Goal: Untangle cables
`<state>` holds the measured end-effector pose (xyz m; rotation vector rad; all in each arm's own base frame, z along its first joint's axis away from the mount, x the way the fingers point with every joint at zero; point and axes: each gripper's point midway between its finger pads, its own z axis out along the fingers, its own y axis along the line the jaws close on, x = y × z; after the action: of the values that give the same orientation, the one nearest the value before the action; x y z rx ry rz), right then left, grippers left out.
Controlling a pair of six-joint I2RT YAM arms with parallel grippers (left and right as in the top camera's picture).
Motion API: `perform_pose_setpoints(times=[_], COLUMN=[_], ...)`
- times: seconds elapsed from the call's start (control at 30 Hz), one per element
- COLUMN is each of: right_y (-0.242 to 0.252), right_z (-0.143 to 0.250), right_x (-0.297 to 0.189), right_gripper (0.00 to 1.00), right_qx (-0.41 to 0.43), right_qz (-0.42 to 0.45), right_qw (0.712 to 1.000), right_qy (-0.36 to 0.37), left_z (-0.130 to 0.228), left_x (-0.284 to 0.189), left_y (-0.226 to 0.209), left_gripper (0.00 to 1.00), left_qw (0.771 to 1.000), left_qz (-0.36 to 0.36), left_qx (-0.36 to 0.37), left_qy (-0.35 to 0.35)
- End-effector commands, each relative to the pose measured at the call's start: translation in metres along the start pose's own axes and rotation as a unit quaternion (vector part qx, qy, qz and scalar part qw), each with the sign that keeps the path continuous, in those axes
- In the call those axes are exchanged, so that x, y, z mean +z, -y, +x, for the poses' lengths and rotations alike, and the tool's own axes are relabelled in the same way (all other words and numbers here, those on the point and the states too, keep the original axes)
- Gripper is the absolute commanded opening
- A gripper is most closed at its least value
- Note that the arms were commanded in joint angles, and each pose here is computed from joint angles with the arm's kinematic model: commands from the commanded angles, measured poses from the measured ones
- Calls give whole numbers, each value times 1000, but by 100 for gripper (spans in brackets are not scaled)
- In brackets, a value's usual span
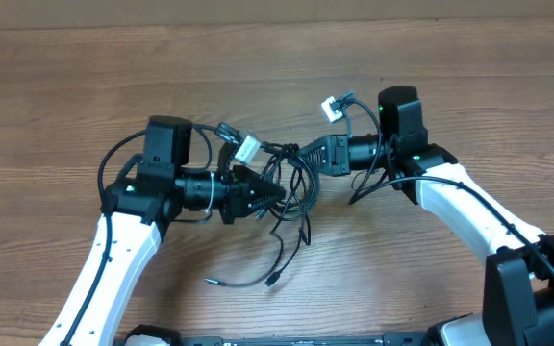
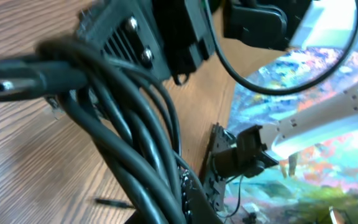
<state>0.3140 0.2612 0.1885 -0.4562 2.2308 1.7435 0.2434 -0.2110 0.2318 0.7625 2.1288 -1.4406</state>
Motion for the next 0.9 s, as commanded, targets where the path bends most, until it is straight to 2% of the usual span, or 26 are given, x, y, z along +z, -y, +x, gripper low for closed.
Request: perform_pose_setpoints(times=[0.0, 0.17, 0.33, 0.47, 0.87], right_y=[64, 120, 150, 167, 199], right_z=[-12, 1, 6, 6, 3], right_x=[-15, -45, -80, -113, -235], right_gripper=[4, 4, 4, 4, 8], right_qx=[15, 52, 78, 117, 219], right_qz=[166, 332, 433, 479, 519], right_qw=[984, 939, 894, 862, 797], right_qy=[58, 70, 89, 116, 218], left_z=[-10, -9, -7, -6, 1], left_x=[-7, -11, -15, -16, -17], left_y=[27, 60, 83, 87, 87], left_gripper=[4, 4, 4, 4, 4], left_qw=[997, 986, 974, 971, 972], left_qz=[66, 160, 224, 236, 236], left_qx=[22, 30, 32, 27, -21], left_qy=[17, 18, 12, 11, 0])
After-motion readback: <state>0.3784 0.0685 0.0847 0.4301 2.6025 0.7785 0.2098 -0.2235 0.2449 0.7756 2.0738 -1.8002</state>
